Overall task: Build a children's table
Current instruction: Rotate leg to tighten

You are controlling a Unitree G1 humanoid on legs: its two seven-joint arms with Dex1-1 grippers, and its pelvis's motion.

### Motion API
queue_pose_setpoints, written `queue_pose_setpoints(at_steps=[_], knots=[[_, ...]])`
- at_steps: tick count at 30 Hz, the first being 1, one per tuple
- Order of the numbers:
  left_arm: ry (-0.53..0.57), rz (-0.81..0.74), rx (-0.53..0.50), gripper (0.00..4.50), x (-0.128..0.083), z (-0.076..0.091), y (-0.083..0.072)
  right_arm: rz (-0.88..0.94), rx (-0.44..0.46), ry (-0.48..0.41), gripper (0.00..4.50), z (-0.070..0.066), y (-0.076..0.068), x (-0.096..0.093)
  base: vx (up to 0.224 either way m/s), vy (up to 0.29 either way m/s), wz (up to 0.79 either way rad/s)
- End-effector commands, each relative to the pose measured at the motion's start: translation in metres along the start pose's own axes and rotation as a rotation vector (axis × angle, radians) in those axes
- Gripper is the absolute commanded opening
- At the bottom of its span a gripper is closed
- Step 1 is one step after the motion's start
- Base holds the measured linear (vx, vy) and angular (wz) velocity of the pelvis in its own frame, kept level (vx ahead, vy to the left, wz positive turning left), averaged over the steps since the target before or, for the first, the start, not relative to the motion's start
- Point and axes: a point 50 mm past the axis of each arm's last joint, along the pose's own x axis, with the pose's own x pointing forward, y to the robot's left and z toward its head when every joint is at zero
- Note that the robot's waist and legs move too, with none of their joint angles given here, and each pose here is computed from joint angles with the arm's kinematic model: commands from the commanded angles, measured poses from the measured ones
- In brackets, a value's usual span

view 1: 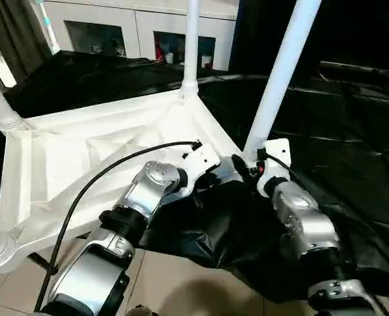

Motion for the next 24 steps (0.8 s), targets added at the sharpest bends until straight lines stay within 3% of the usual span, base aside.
queue_pose_setpoints(at_steps=[1, 5, 12, 18, 24], knots=[[-0.069, -0.061, 0.011, 0.00, 0.004, 0.001, -0.009, 0.228, -0.013, 0.028, 3.45, -0.004, 0.028, 0.004, 0.000, 0.000, 0.00], [-0.070, -0.146, 0.042, 0.00, -0.009, -0.008, -0.008, 0.410, -0.093, 0.038, 3.45, 0.001, 0.014, -0.018, 0.000, 0.000, 0.00], [-0.099, -0.325, 0.089, 0.00, -0.028, -0.013, -0.015, 0.636, -0.170, 0.103, 3.45, 0.002, 0.005, -0.042, 0.000, 0.000, 0.00], [-0.098, -0.418, 0.101, 0.00, -0.041, -0.019, -0.019, 0.734, -0.255, 0.178, 3.45, 0.001, 0.003, -0.048, 0.000, 0.000, 0.00], [-0.092, -0.418, 0.103, 0.00, -0.043, -0.020, -0.019, 0.777, -0.250, 0.174, 3.45, 0.002, 0.007, -0.049, 0.000, 0.000, 0.00]])
